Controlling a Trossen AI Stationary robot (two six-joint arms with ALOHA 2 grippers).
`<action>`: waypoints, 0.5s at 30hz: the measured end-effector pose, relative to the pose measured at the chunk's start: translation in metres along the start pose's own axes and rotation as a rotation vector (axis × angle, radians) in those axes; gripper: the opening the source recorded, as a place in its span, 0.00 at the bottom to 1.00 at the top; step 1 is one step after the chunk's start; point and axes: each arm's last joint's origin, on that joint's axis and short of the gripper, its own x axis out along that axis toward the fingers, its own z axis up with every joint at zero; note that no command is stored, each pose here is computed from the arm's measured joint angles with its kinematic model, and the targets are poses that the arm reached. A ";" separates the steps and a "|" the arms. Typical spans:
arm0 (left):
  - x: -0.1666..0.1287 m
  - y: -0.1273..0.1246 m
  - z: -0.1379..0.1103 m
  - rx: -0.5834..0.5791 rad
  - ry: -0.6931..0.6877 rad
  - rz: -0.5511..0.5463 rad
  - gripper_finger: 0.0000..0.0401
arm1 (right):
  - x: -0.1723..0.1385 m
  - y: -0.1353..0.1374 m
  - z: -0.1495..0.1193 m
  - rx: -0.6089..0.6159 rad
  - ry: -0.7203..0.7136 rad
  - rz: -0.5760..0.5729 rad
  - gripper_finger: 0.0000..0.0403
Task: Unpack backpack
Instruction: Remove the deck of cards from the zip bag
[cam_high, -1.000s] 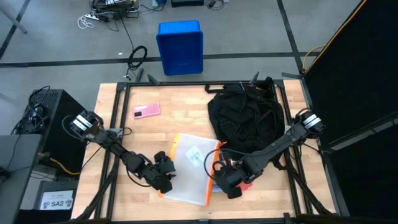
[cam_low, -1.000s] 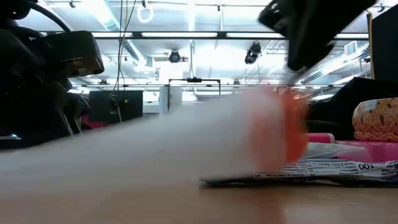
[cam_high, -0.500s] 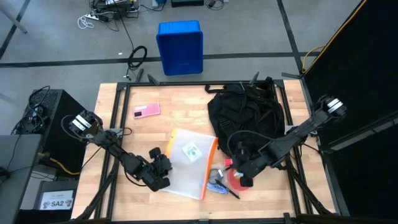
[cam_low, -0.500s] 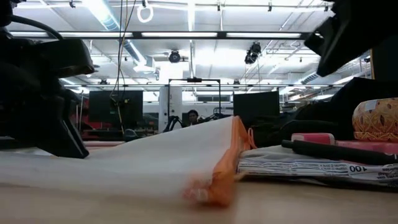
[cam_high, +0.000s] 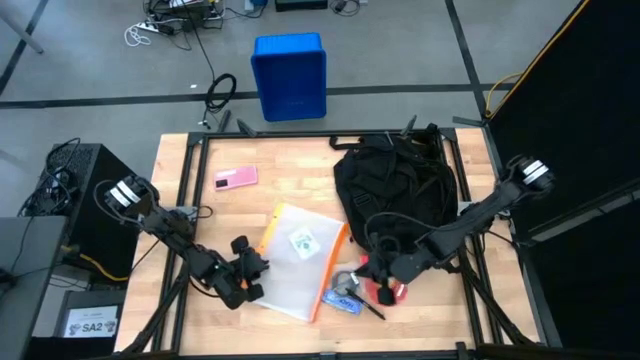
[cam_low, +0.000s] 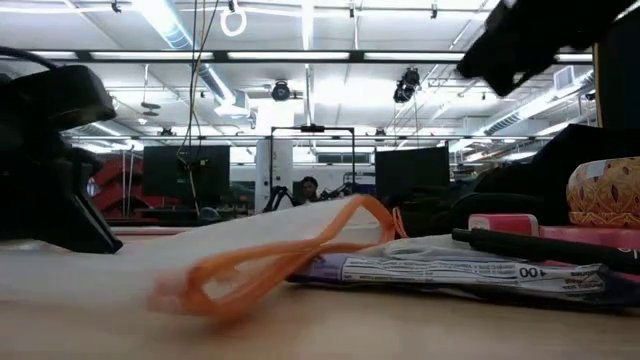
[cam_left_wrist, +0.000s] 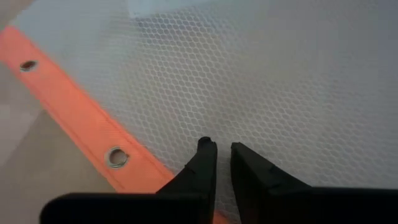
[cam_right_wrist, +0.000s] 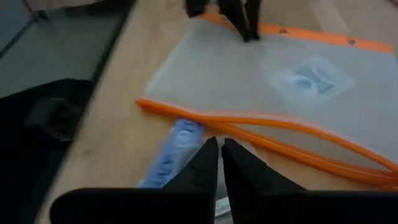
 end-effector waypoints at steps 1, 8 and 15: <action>0.001 0.001 -0.002 -0.013 -0.013 -0.014 0.04 | 0.008 -0.003 -0.003 0.006 0.008 -0.018 0.00; 0.000 0.000 -0.001 -0.017 -0.034 -0.051 0.03 | 0.062 -0.033 -0.017 0.073 0.060 -0.012 0.04; -0.009 -0.009 0.017 0.039 -0.079 -0.100 0.04 | 0.075 -0.059 -0.019 0.093 0.110 -0.030 0.19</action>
